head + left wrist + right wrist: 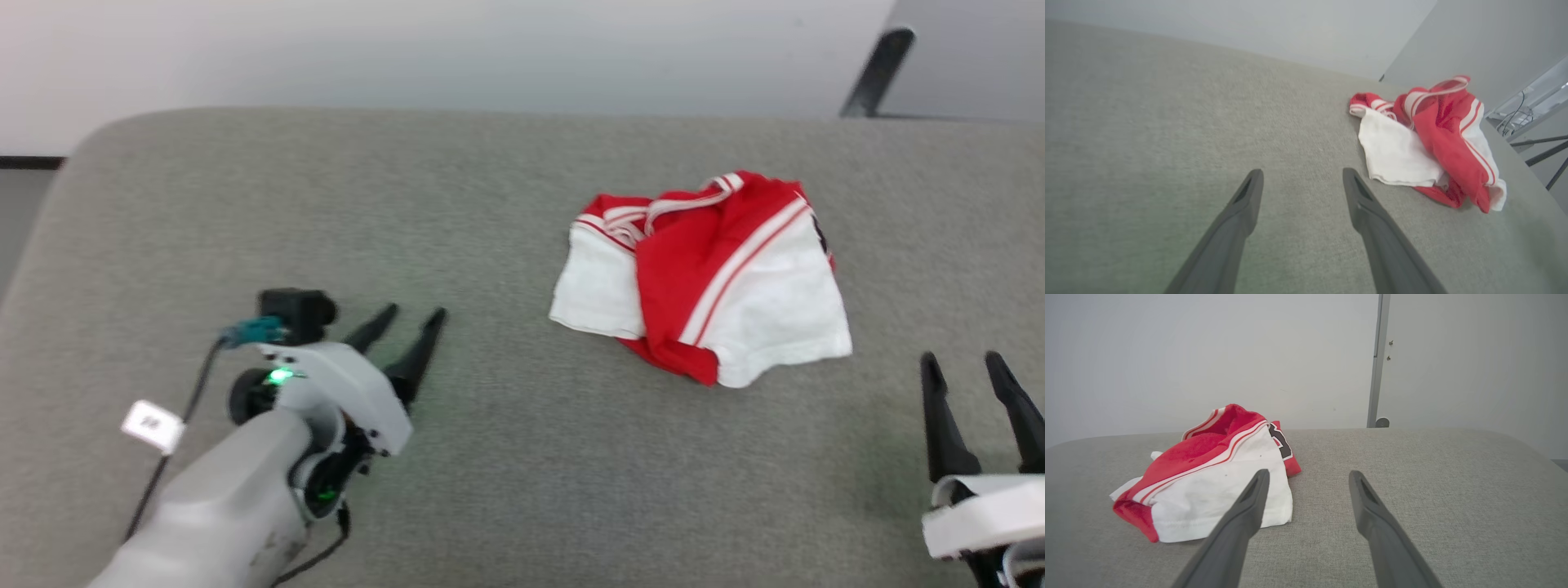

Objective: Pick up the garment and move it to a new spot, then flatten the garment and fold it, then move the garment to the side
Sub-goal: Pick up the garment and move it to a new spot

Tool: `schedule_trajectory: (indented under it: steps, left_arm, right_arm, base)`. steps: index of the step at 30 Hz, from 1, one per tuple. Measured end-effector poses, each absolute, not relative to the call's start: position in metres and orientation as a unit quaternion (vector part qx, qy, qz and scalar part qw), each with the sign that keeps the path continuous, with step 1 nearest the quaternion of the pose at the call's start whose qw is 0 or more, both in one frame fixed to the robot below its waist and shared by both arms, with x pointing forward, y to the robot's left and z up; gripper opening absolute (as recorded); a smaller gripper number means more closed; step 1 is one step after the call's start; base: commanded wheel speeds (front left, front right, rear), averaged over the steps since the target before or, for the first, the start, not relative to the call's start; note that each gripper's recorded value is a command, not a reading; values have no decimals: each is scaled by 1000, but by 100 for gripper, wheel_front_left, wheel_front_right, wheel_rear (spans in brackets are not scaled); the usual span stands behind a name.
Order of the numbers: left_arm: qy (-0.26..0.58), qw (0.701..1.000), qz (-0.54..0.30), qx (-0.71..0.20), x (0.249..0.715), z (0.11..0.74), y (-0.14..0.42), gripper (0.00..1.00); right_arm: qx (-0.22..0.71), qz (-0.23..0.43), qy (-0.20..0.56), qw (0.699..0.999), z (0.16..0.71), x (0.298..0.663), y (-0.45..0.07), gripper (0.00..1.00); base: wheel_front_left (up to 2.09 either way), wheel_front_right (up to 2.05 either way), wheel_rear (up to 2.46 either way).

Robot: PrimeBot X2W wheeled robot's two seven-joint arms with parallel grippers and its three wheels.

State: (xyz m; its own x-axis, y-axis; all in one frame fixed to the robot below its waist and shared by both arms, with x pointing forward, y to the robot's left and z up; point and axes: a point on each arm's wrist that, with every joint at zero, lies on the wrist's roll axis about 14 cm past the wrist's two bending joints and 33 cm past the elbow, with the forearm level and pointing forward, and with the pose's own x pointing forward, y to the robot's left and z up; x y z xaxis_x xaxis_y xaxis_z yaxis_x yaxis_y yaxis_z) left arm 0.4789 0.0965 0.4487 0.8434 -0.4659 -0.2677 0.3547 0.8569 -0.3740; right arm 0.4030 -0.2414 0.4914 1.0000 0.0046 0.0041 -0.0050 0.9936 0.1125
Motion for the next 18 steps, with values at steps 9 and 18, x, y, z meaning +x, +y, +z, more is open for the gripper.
schedule_trajectory:
  steps: [9,18]
  left_arm:
    - [86,983,-101,-129,437,478,176,100]
    - [0,998,-55,-35,398,508,197,100]
  right_arm:
    - [51,23,-11,998,506,397,-231,100]
    - [53,19,-23,998,517,389,-232,100]
  base:
    - [0,0,0]
    - [0,0,0]
